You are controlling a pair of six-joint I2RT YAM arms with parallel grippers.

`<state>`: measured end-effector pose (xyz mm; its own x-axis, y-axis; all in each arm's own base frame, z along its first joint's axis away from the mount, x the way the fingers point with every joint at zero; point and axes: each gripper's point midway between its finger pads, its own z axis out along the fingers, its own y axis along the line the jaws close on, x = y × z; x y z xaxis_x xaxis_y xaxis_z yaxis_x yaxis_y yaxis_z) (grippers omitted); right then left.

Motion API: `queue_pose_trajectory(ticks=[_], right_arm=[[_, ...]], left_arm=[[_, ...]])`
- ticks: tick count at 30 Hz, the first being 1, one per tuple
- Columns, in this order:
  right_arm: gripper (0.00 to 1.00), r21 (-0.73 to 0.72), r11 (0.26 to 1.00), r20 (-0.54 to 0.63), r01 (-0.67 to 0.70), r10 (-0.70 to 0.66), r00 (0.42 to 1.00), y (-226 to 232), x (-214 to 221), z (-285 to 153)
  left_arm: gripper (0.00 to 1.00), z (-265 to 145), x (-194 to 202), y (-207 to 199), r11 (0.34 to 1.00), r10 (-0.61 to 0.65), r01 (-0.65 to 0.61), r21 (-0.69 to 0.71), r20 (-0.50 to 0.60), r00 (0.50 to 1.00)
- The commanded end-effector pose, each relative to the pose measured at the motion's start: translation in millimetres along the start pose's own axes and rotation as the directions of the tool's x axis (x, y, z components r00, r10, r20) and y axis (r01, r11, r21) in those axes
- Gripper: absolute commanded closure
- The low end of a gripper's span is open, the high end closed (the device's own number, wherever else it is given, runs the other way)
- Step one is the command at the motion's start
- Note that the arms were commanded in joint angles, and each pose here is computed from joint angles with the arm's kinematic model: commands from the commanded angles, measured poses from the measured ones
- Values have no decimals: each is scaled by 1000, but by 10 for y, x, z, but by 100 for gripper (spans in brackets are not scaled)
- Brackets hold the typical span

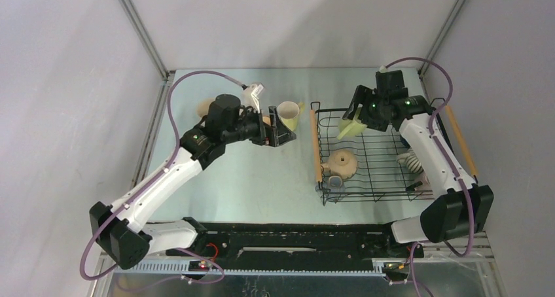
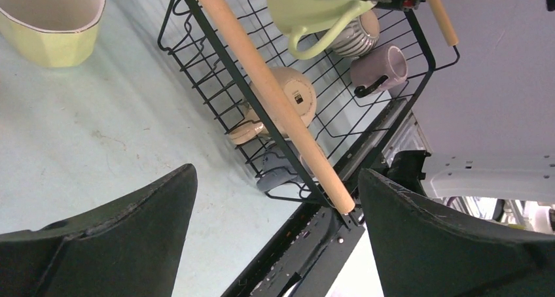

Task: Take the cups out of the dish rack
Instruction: Place the cup at the center of the board.

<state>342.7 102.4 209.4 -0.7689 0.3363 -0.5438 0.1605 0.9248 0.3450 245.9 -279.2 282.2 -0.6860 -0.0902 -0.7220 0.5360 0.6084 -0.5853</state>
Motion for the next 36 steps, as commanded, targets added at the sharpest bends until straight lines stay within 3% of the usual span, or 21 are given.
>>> queue_pose_trajectory(ticks=[1, 19, 29, 36], right_arm=[[73, -171, 985, 108, -6, 25, 994, 362, -329, -520], [72, -485, 875, 80, -13, 59, 995, 947, -301, -1277], [72, -642, 766, 16, -41, 67, 998, 1253, -210, -1478], [72, -682, 730, -8, -43, 50, 999, 1409, -154, -1514]], left_arm=[[0, -30, -357, -302, 996, 6, -14, 92, 82, 997], [3, 169, -652, -523, 954, -145, 114, 277, 92, 985], [8, 210, -750, -580, 910, -205, 146, 387, 115, 972], [14, 268, -757, -565, 882, -252, 186, 432, 101, 962]])
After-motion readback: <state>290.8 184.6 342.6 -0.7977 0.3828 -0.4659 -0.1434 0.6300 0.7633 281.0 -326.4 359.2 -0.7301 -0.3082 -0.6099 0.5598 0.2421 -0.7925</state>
